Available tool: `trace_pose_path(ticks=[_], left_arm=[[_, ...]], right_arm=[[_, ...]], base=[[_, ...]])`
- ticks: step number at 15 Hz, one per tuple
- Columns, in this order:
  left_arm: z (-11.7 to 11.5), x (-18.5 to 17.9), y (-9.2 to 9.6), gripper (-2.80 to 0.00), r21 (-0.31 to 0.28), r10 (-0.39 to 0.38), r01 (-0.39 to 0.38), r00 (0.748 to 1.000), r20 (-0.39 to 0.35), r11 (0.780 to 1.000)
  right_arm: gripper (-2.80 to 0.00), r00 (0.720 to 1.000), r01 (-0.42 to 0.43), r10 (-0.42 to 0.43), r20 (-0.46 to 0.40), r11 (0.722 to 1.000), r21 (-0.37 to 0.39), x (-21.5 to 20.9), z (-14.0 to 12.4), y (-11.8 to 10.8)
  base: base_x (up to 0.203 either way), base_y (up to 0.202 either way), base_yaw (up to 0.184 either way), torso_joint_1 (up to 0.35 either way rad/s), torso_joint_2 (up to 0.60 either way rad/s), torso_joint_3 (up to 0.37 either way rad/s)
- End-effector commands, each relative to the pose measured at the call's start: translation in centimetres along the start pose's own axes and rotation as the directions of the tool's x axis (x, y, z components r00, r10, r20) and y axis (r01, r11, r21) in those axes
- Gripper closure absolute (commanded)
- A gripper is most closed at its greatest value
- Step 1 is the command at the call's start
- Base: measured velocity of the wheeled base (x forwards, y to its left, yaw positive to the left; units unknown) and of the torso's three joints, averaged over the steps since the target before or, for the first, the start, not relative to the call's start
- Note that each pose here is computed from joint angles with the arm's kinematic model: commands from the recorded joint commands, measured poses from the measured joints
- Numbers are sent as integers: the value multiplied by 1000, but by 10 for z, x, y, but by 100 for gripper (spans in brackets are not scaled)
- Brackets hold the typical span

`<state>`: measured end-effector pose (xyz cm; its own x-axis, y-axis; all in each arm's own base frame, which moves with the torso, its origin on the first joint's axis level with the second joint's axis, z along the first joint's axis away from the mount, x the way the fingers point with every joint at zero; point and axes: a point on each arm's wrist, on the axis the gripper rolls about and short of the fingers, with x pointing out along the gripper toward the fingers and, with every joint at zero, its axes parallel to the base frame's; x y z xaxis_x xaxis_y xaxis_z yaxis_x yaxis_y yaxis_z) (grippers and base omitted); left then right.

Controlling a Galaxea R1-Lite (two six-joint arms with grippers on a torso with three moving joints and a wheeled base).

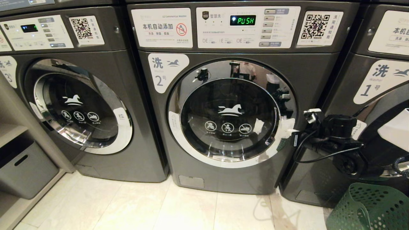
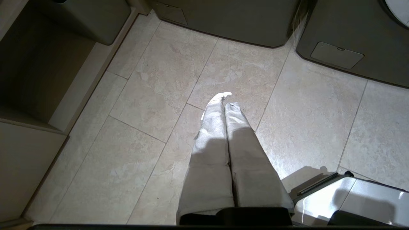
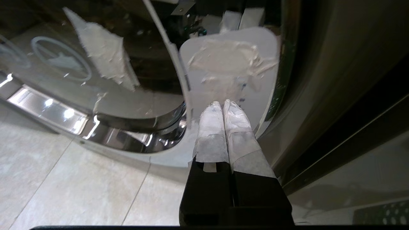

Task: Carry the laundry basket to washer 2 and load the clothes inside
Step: Press the washing machine door tightly with the right hand

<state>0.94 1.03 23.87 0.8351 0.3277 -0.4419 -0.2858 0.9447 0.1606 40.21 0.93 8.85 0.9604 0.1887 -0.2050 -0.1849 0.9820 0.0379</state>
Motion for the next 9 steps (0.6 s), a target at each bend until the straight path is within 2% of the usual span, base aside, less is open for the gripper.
trace_pose_path(ticks=[1,3,9], left_arm=[[-13,-10,9,0,-22,2,-2,1000,23,1000],[-17,-15,13,0,-15,6,-6,1000,11,1000],[-16,-26,18,0,-46,16,-16,1000,19,999]], right_arm=[[0,999,36,-36,17,999,-4,17,-6,-4],[0,997,60,-60,38,998,-7,26,-5,-5],[0,998,39,-38,57,999,-11,45,-8,-3]], base=[[0,0,0,0,0,0],[0,0,0,0,0,0],[0,0,0,0,0,0]])
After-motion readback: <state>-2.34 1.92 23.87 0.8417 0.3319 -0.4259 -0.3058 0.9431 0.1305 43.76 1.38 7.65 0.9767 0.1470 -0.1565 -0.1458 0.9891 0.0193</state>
